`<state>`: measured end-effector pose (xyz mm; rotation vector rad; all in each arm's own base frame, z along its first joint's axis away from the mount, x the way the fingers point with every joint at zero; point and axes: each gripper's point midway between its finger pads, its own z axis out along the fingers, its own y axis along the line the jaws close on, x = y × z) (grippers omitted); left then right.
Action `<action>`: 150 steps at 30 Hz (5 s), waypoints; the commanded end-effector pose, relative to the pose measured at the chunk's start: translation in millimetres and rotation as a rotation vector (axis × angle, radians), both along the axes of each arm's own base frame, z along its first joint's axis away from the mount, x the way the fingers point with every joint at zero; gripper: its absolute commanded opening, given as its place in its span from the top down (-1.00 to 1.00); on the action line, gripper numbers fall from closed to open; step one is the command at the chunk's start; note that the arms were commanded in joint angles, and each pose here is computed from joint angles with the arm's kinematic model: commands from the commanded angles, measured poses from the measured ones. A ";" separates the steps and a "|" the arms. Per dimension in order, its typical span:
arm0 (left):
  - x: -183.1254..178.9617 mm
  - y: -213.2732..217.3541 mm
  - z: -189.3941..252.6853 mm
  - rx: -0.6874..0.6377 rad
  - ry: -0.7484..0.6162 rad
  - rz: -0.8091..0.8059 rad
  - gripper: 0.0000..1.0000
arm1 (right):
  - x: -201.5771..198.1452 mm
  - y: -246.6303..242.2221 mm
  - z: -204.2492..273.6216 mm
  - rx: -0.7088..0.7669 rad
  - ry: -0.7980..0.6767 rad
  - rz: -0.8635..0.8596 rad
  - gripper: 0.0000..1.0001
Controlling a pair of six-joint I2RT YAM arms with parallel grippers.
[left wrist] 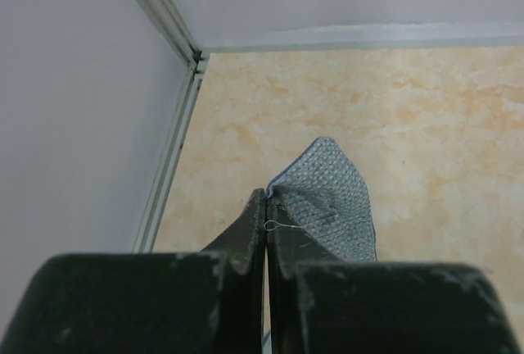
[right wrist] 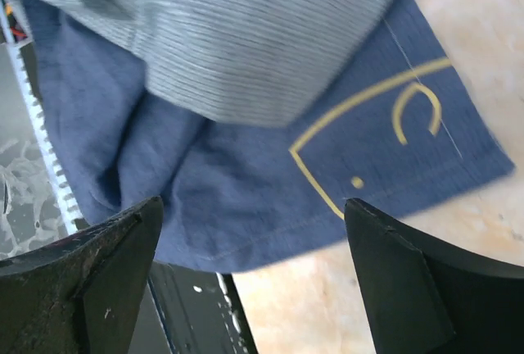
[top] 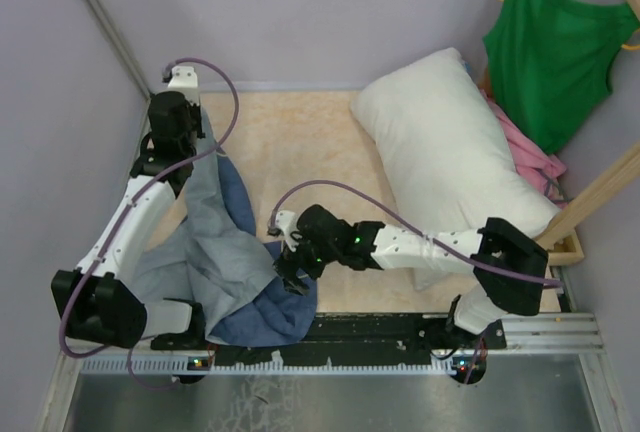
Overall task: Remove the pillowcase from the pillow
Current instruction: Adjust the pillowcase at the center of the board.
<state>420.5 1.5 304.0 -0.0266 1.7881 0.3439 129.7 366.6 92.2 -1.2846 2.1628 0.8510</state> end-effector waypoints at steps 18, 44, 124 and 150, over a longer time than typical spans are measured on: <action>-6.6 -7.0 6.3 -0.071 0.035 -0.031 1.00 | 22.3 84.7 -28.9 0.234 -0.336 -0.023 -0.65; 35.8 9.7 76.5 -0.210 -0.130 0.046 1.00 | 242.5 -39.5 152.9 0.457 -0.725 -0.626 1.00; 189.0 101.6 -77.0 -0.157 -0.080 0.242 0.41 | 559.3 -143.5 194.8 0.508 -0.978 -0.764 -0.96; -29.0 -105.5 -210.0 -0.756 0.492 -0.014 -0.95 | 340.0 -102.1 8.6 0.256 -0.142 -0.943 -0.91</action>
